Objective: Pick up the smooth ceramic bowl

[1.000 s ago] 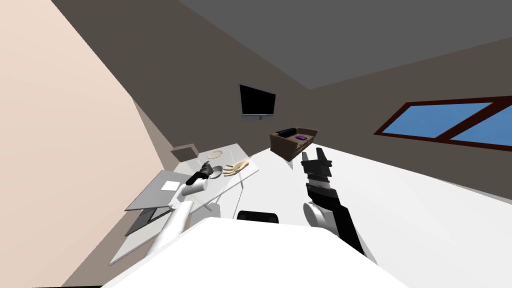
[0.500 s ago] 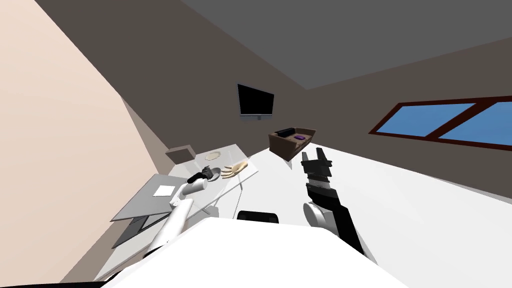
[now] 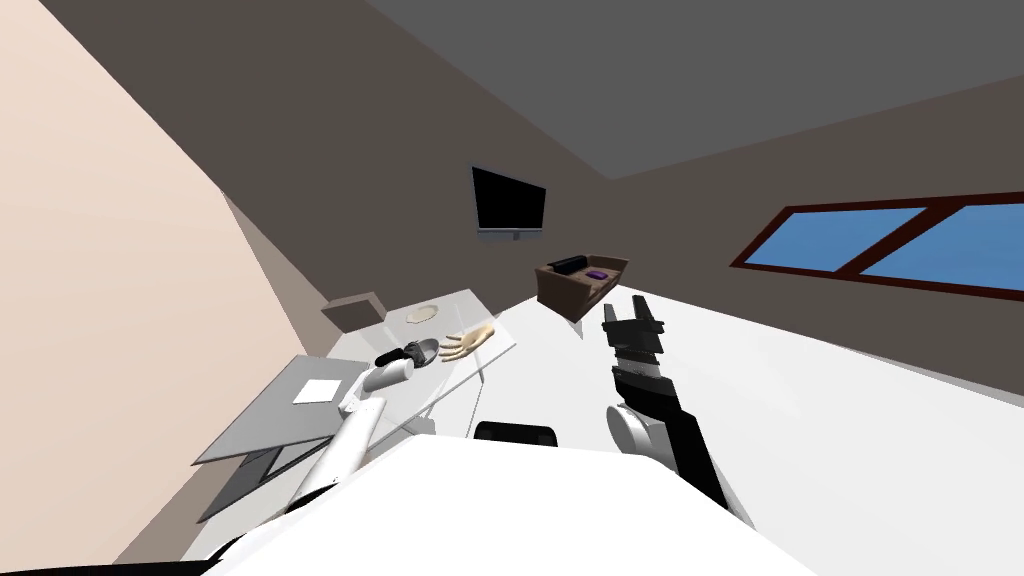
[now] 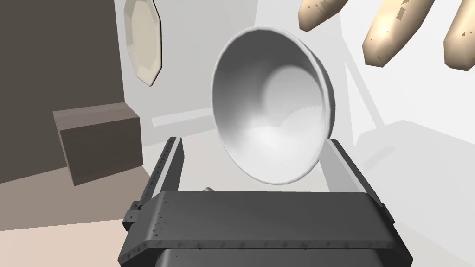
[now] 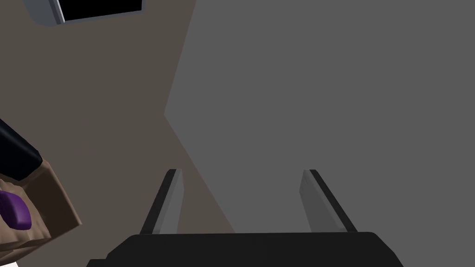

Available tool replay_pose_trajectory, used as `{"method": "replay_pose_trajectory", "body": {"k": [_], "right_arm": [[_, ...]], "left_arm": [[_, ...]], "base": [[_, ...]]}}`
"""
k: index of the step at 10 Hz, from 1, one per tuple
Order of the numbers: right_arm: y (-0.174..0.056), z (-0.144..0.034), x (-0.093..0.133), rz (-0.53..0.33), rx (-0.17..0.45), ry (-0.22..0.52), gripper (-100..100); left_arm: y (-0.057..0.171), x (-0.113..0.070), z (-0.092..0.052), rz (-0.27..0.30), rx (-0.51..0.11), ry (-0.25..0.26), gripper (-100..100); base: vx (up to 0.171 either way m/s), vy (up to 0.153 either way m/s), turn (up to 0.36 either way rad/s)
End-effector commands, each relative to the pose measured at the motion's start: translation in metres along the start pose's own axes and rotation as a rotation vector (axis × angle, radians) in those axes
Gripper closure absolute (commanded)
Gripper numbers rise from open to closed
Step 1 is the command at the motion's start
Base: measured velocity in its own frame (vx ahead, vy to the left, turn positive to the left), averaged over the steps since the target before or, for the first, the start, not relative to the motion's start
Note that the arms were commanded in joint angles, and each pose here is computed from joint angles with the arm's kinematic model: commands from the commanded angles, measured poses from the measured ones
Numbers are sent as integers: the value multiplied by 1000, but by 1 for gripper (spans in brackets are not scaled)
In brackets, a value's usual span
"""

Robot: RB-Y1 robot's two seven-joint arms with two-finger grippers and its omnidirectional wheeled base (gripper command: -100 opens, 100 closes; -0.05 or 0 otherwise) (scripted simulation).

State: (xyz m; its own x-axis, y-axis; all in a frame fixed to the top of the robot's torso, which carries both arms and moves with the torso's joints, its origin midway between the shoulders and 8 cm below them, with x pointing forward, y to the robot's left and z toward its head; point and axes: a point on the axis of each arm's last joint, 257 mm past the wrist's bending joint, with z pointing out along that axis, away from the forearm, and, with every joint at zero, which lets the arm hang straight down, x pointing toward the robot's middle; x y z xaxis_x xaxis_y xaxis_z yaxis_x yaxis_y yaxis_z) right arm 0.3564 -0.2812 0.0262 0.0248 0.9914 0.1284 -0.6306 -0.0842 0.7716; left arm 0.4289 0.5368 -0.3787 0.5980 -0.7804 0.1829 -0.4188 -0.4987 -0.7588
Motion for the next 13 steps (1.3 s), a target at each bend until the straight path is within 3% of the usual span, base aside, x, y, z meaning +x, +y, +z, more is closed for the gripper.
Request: {"method": "replay_pose_trajectory", "body": {"k": [1, 3, 4, 9, 11, 12, 13], "right_arm": [[0, 0, 0, 0, 0, 0, 0], [0, 0, 0, 0, 0, 0, 0], [0, 0, 0, 0, 0, 0, 0], [0, 0, 0, 0, 0, 0, 0], [0, 0, 0, 0, 0, 0, 0], [0, 0, 0, 0, 0, 0, 0], [0, 0, 0, 0, 0, 0, 0]], "left_arm": [[7, -4, 5, -5, -32, -12, -100], [33, -20, 9, -23, -129, -51, -100], [34, -20, 9, -23, -133, -52, -100], [89, -54, 7, -56, -317, -132, -100], [110, -63, 4, -64, -366, -151, -100], [103, -60, 5, -61, -350, -145, -100], [105, -60, 4, -62, -354, -146, 0]], "base": [[32, 18, -20], [40, 30, -54], [43, 29, -24], [55, 29, -40], [35, 29, -15], [10, 8, -3], [0, 0, 0]]}}
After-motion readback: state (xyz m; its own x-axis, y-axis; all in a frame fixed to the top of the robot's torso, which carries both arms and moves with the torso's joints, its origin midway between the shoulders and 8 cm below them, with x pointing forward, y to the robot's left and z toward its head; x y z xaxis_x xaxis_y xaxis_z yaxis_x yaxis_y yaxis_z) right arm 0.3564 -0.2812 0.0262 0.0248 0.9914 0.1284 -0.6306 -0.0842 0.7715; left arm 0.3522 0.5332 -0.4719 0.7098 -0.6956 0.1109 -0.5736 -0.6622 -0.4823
